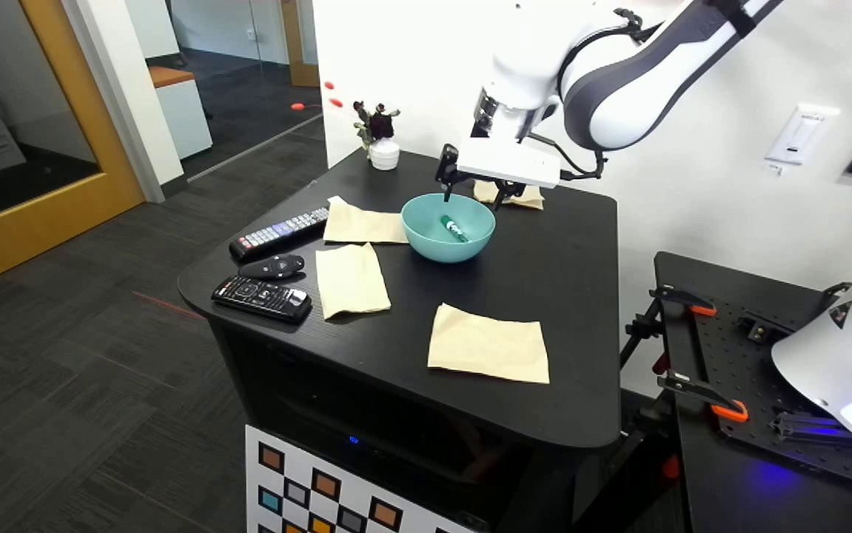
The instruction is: Put the marker in the bowl
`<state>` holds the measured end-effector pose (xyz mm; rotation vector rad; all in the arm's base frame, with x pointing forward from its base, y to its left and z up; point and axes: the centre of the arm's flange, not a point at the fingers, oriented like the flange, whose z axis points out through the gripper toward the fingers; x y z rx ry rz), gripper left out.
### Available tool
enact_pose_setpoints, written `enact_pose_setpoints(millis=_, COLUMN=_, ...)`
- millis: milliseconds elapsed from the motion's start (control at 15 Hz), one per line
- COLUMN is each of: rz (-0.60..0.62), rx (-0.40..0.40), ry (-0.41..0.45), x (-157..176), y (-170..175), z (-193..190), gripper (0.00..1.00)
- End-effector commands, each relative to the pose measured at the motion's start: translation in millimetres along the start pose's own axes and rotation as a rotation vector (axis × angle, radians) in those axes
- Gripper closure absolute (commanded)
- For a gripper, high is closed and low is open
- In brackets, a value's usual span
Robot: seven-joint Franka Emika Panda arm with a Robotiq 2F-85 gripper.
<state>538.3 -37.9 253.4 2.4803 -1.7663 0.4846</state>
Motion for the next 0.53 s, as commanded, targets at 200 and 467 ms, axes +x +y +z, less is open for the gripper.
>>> enact_pose_setpoints(millis=200, rz=-0.004, rx=0.007, ry=0.002, x=-1.5, y=-3.4, z=-0.3, gripper=0.0)
enact_pose_setpoints(millis=467, rz=-0.005, rx=0.007, ry=0.002, x=-1.9, y=-4.0, z=0.1, gripper=0.0)
